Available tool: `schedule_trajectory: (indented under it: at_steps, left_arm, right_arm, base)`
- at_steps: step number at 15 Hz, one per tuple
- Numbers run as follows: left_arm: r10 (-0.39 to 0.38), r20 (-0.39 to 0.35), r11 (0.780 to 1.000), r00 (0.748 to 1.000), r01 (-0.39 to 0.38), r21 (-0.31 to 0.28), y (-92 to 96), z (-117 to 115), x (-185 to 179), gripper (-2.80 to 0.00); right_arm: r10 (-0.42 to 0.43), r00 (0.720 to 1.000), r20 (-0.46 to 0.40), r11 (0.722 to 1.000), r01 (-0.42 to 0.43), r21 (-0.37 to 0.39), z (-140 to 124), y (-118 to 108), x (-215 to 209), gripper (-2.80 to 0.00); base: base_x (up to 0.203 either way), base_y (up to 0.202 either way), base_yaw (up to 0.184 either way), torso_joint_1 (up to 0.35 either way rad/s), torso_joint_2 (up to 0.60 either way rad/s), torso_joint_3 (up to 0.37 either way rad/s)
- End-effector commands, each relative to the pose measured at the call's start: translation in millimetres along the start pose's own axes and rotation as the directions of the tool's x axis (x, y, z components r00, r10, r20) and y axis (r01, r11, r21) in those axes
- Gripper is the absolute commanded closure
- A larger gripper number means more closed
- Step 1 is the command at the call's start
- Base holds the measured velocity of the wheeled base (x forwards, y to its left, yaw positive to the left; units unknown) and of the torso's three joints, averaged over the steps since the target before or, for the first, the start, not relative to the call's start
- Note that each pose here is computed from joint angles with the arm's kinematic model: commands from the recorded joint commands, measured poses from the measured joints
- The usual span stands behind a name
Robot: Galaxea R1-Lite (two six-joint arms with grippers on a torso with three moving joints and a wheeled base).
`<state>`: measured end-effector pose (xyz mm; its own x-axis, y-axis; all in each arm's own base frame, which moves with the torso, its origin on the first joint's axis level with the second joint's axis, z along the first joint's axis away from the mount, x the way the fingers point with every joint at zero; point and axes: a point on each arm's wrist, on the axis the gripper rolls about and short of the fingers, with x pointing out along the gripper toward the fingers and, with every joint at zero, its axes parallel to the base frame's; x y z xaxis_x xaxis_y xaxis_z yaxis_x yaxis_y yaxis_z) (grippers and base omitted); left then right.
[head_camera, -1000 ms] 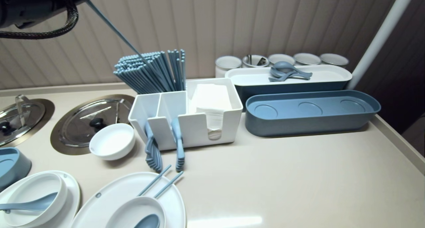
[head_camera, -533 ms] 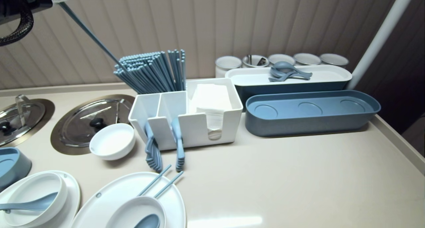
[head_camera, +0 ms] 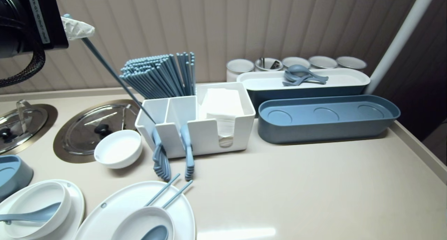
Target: Pick the chopsticks and place it on the plate
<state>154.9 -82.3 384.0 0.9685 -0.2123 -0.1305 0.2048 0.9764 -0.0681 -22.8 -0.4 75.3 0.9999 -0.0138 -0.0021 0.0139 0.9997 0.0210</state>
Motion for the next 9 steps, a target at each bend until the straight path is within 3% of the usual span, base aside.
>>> schedule_trajectory:
  at_steps: [1,7,9]
  left_arm:
    - [0.005,-0.02,1.0,1.0,-0.004,0.004,-0.9,-2.8,3.9,0.0]
    - [0.017,-0.06,1.0,0.998,-0.016,0.019,-2.6,-9.6,13.0,0.0]
    - [0.017,-0.06,1.0,0.998,-0.016,0.019,-2.6,-9.6,13.0,0.0]
  right_arm:
    - [0.0,1.0,0.001,1.0,0.0,0.0,0.0,0.0,0.0,0.0]
    - [0.0,1.0,0.001,1.0,0.0,0.0,0.0,0.0,0.0,0.0]
    - [0.0,1.0,0.001,1.0,0.0,0.0,0.0,0.0,0.0,0.0]
  base:
    - [0.0,0.0,0.0,0.0,0.0,0.0]
    - [0.0,0.0,0.0,0.0,0.0,0.0]
    - [-0.113,0.0,-0.006,0.007,0.0,0.003]
